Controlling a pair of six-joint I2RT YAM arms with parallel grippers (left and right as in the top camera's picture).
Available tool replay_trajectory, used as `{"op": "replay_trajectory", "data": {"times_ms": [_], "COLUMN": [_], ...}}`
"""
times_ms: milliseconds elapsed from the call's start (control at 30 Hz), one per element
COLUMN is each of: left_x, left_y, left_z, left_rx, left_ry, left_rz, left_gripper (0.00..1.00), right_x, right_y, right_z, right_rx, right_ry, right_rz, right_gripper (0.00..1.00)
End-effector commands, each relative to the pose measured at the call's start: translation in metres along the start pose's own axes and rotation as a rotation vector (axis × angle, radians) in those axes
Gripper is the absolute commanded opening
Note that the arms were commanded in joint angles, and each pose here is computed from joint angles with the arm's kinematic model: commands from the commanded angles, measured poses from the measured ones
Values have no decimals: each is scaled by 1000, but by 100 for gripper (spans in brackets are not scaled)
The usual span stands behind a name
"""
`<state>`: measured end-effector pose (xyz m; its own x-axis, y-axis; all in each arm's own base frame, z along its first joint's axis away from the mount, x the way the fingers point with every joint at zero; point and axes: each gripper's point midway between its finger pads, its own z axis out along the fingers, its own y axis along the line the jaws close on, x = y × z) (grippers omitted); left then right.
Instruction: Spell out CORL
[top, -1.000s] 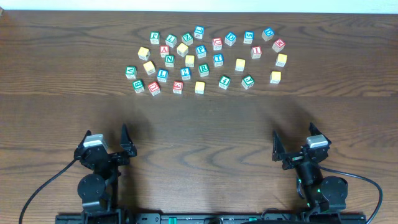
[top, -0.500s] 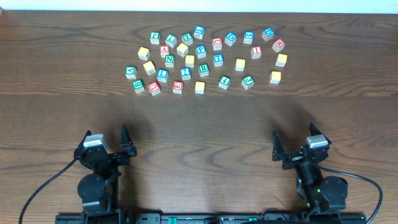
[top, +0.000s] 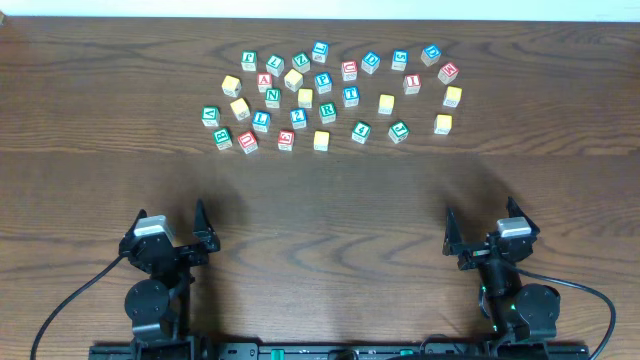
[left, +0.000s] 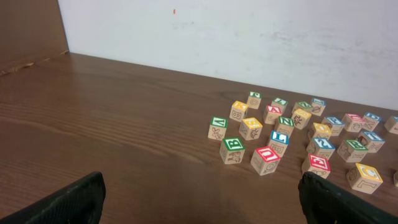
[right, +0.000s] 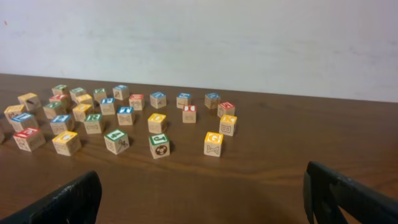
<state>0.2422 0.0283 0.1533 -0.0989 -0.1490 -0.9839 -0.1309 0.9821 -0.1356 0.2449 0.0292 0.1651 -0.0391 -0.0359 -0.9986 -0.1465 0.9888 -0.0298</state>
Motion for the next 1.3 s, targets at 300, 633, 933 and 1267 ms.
{"op": "replay_trajectory", "data": {"times_ms": [300,633,933,1267], "left_x": [-9,-65,-115,-144], "left_y": [-3,-15,-25,-34], "left_z": [-2,-7,26,76], "left_rx": [12,39,36,36], "left_ry": [-20,-43,102,426], "left_rz": [10,15,28,75], "left_gripper": [98,98,98,98], "right_x": [-17,-66,-112,-138], "right_y": [2,0,-4,4], "right_z": [-2,11,63,117], "right_rx": [-18,-23,-49,-156], "right_ry": [-62,-5,168,467], "right_rz": [-19,-36,-15,-4], "right_gripper": [99,99,99,99]}}
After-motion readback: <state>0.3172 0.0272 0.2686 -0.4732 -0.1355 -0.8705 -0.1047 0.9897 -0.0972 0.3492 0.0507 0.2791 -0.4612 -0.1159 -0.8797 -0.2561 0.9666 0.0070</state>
